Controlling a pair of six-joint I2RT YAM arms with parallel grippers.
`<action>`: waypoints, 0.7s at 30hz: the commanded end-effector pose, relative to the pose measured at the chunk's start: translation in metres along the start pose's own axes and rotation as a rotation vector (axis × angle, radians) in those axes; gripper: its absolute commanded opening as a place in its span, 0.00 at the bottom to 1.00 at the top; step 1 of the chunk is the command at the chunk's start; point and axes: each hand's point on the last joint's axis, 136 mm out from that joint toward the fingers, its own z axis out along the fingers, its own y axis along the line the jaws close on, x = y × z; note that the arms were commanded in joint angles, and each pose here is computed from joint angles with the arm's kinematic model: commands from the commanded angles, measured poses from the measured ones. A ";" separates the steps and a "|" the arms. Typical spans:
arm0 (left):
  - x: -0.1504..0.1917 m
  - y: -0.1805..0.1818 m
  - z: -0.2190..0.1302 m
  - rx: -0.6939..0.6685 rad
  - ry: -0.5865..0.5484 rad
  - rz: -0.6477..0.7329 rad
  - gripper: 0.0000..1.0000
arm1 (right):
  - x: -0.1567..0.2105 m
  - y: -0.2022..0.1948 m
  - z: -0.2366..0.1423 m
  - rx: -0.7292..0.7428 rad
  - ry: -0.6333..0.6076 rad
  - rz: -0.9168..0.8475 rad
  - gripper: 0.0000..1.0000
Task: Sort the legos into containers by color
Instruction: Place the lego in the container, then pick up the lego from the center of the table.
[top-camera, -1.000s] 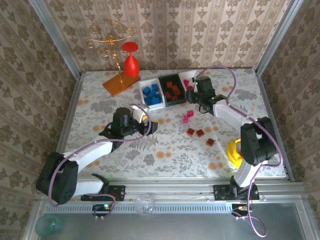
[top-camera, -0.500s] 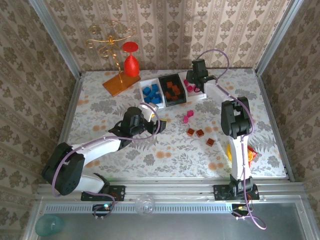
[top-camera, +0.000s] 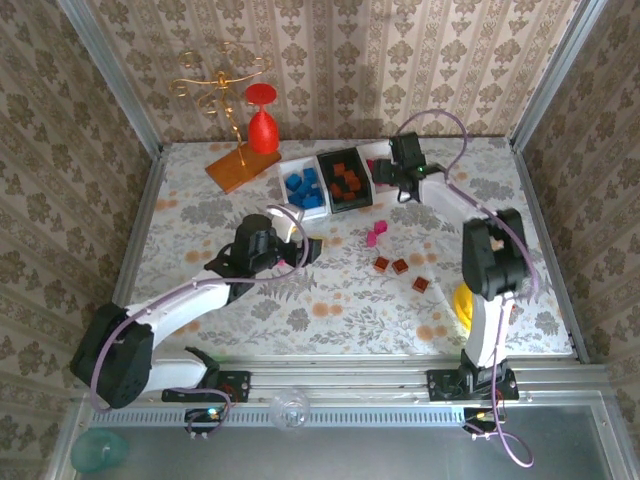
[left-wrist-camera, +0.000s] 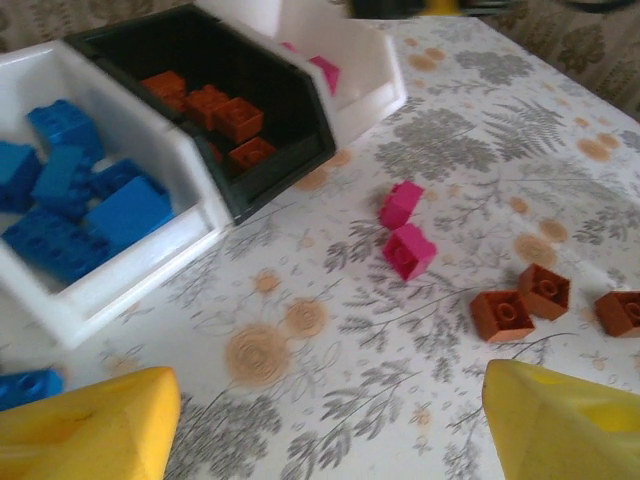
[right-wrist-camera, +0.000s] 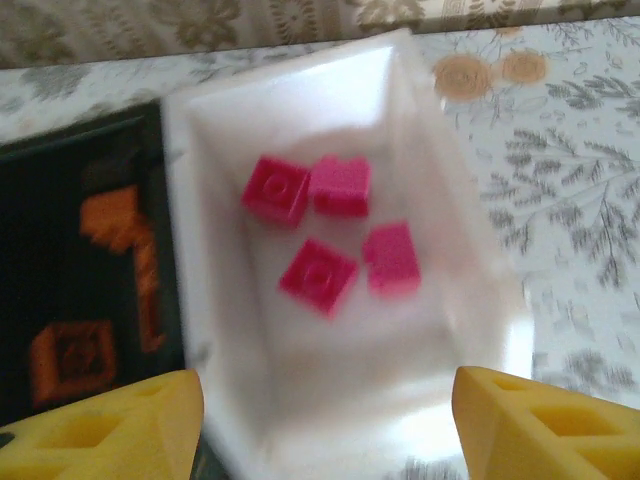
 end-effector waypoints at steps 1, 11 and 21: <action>0.034 0.024 -0.014 -0.042 0.093 -0.107 0.81 | 0.028 0.027 -0.049 -0.080 -0.020 -0.048 0.70; 0.034 0.045 -0.030 -0.044 0.035 -0.225 0.80 | 0.149 0.034 -0.051 -0.038 0.182 -0.160 0.74; 0.015 -0.014 0.002 0.170 0.026 -0.092 0.79 | 0.157 0.049 -0.007 -0.031 0.210 -0.123 0.68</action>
